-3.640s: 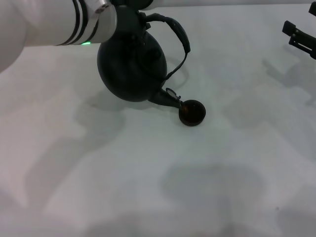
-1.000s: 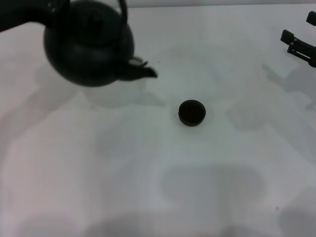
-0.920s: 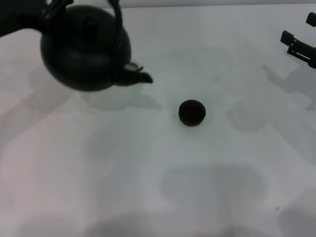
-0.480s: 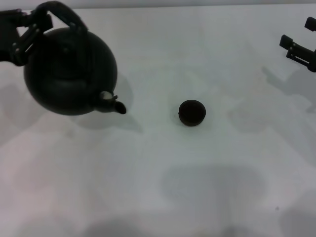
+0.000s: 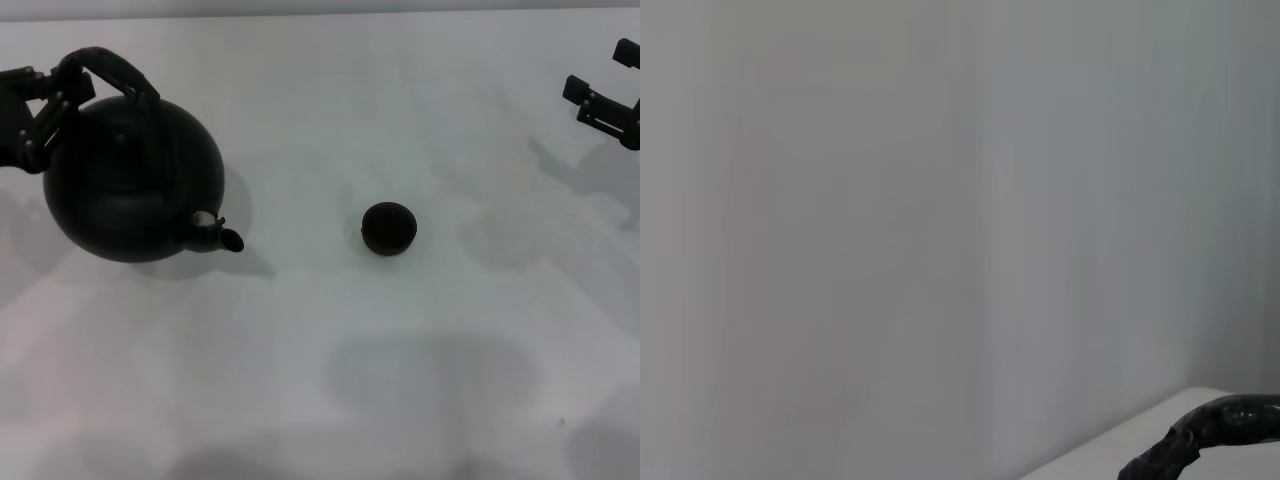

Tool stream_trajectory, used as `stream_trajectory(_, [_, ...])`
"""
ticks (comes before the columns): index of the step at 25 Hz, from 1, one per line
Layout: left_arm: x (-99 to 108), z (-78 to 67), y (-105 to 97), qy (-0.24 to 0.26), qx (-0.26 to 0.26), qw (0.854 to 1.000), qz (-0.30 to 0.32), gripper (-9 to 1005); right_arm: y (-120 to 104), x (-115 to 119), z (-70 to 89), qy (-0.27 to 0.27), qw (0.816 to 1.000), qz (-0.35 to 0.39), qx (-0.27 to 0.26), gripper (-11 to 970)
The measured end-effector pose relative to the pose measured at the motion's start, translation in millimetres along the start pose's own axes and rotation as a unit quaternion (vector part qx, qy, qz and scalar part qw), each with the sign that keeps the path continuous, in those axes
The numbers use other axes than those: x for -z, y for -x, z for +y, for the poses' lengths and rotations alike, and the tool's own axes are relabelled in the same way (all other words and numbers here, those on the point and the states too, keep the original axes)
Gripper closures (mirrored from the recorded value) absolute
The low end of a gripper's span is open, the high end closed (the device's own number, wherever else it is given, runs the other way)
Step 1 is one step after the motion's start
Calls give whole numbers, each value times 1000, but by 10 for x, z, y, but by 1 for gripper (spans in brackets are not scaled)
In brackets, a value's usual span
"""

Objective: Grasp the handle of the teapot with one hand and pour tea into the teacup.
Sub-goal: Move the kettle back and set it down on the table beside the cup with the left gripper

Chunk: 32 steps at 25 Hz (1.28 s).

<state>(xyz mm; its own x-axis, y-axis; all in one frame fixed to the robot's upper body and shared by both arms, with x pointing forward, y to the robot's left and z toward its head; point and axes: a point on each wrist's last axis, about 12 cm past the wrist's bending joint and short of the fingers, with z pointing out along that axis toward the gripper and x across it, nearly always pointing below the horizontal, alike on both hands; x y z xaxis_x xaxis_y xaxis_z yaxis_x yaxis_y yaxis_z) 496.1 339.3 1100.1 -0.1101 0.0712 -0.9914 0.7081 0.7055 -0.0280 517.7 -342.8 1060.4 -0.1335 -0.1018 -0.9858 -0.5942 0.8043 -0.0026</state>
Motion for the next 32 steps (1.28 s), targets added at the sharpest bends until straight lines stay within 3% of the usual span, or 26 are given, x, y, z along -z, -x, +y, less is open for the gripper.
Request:
stream_trajectory(18, [129,-24,-426,54,12,998,16,876,-34,17,18,2,1000,3,-3,118])
stream_trajectory(32, [161,-38,-565,76,10,997,23,875,-36,16,22,3,1000,3,-3,118])
